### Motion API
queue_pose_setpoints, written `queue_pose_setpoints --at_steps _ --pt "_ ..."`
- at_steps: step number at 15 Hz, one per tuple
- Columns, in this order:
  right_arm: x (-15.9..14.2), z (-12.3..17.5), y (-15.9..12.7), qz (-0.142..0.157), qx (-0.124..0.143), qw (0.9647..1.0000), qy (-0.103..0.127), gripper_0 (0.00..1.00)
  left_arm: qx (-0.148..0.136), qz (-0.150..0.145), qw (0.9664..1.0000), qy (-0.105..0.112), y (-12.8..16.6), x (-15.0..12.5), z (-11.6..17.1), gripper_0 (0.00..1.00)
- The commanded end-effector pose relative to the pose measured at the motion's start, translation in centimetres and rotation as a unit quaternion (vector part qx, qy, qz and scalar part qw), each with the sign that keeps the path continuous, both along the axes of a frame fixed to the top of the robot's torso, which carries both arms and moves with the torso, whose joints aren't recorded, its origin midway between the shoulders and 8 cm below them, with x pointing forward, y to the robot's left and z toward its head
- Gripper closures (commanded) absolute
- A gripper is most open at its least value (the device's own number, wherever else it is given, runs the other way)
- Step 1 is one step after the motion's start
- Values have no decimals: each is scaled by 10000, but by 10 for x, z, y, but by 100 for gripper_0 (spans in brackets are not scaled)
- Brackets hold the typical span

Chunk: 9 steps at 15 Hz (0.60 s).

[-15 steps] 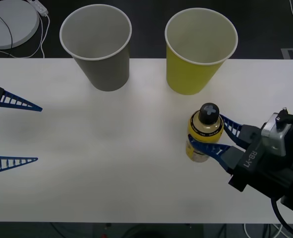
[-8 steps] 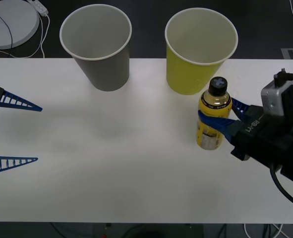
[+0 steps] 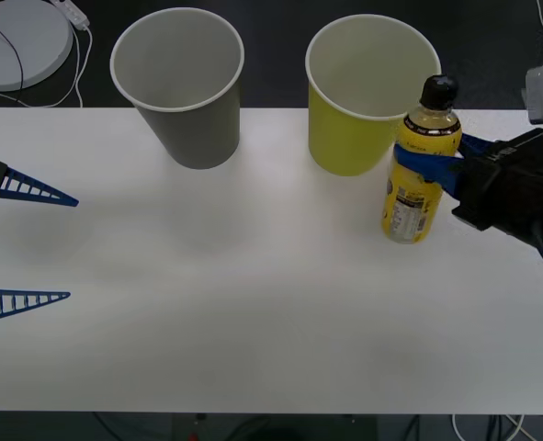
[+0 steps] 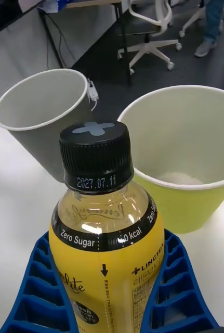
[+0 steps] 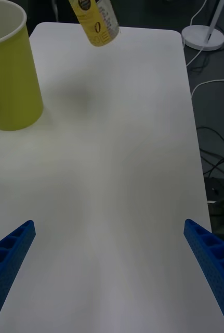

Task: Put the can into the green bin and the plastic bottle into the gray bin

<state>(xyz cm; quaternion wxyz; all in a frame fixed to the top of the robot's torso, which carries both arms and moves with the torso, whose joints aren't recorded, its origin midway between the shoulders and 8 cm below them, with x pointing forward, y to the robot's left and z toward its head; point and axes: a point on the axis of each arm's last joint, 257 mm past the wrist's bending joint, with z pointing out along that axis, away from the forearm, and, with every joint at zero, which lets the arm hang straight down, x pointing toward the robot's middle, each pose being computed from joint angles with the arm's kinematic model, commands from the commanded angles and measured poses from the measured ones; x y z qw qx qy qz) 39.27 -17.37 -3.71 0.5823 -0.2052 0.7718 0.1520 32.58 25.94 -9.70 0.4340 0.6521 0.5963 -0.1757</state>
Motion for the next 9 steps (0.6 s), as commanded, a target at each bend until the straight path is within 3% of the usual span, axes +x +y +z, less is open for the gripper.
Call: queue_pose_setpoints --at_steps 1,4,9 --pt "3 15 -4 -108 147 9997 178 100 0 0 10000 0 0 0 0 0" --pt "3 35 -1 -106 327 9988 346 100 0 0 10000 0 0 0 0 0" --pt "0 65 14 25 165 9991 400 100 0 0 10000 0 0 0 0 0"
